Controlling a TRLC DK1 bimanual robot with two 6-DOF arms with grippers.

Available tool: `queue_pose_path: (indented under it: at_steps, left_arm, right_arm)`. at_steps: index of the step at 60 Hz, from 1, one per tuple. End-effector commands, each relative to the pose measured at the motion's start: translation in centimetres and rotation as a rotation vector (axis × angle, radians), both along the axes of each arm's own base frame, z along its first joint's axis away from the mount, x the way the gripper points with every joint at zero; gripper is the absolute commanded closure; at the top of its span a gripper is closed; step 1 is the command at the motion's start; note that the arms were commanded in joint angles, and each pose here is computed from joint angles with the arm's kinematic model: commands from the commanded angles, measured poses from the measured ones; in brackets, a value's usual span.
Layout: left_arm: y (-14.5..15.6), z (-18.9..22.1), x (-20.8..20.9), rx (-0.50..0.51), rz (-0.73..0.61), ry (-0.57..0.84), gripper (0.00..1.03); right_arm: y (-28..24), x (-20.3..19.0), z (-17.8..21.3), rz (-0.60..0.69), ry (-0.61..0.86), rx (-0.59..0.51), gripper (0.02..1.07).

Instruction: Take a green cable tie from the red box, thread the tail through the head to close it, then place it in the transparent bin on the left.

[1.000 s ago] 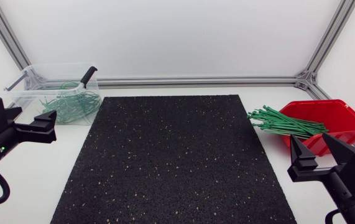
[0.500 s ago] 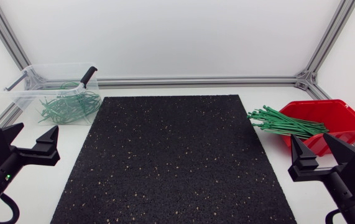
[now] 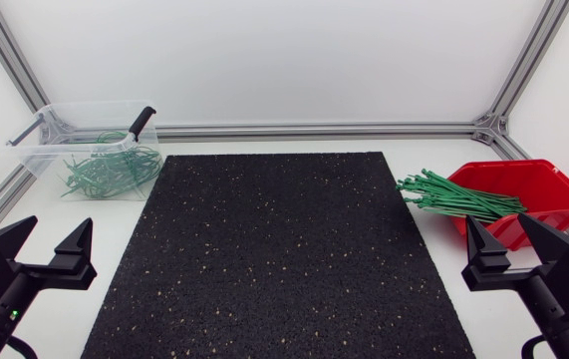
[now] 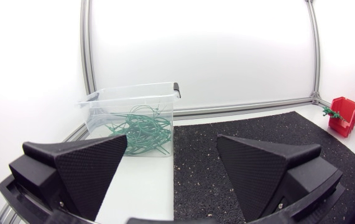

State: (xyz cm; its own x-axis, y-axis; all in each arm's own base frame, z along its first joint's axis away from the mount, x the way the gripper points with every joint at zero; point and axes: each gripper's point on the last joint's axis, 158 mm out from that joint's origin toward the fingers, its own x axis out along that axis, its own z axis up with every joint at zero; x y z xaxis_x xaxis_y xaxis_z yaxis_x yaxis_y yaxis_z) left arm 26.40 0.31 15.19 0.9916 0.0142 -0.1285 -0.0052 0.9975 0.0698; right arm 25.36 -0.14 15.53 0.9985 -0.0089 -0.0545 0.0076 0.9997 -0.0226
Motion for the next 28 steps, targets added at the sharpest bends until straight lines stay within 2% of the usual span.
queue_pose_path:
  at_steps: [1,28]
  left_arm:
    - [-0.36,-1.07,-0.3,-0.038,-0.012,0.0,0.03]
    - [-0.57,-2.04,-0.89,-0.071,-0.02,-0.032,0.03]
  right_arm:
    - [-0.05,0.07,-0.62,-0.002,0.002,0.022,0.07]
    - [-0.05,0.07,-0.62,-0.002,0.002,0.022,0.07]
